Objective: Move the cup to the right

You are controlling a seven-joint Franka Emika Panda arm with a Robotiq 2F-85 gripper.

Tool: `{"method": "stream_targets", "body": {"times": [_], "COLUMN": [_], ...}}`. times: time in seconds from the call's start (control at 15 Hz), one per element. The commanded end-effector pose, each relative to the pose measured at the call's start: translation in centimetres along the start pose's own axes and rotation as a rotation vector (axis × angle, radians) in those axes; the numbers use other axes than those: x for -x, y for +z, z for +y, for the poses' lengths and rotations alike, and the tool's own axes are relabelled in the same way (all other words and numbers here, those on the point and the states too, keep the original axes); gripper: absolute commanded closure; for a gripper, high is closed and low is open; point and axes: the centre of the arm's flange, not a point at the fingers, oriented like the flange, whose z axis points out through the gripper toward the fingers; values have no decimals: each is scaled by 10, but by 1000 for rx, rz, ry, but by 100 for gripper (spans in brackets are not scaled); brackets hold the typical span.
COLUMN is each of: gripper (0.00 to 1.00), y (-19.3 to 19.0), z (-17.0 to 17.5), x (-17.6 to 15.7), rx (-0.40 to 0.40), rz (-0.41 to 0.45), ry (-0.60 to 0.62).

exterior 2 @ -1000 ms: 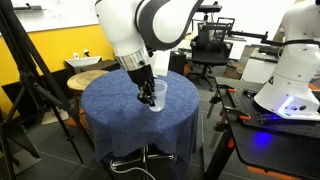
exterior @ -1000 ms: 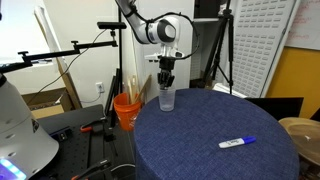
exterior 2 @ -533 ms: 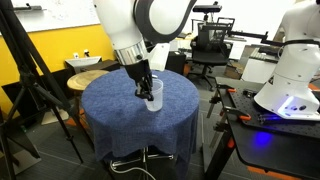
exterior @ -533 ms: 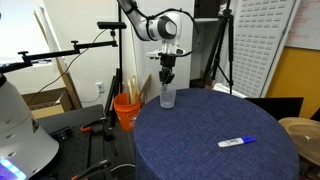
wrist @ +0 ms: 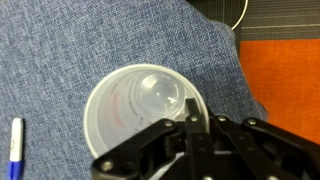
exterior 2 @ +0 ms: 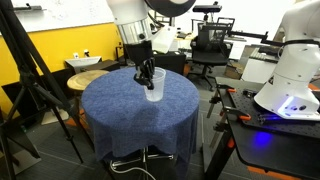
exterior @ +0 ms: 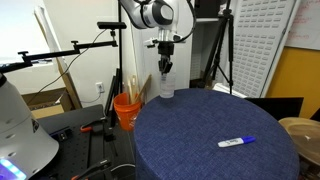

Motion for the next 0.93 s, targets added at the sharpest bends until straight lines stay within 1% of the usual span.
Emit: {"method": "stream_targets", "body": {"times": [0.0,0.13,0.4,0.67,0.87], "gripper": [99,99,99,99,99], "y": [-27,-37,-49,-45,-32], "z": [24,41,92,147,183], "x": [23,24,19,14,11], "rx": [-11,-22,-47,-84,-102], "rz": [42,58,66,47,39], "ry": [100,154,278,399,477]}}
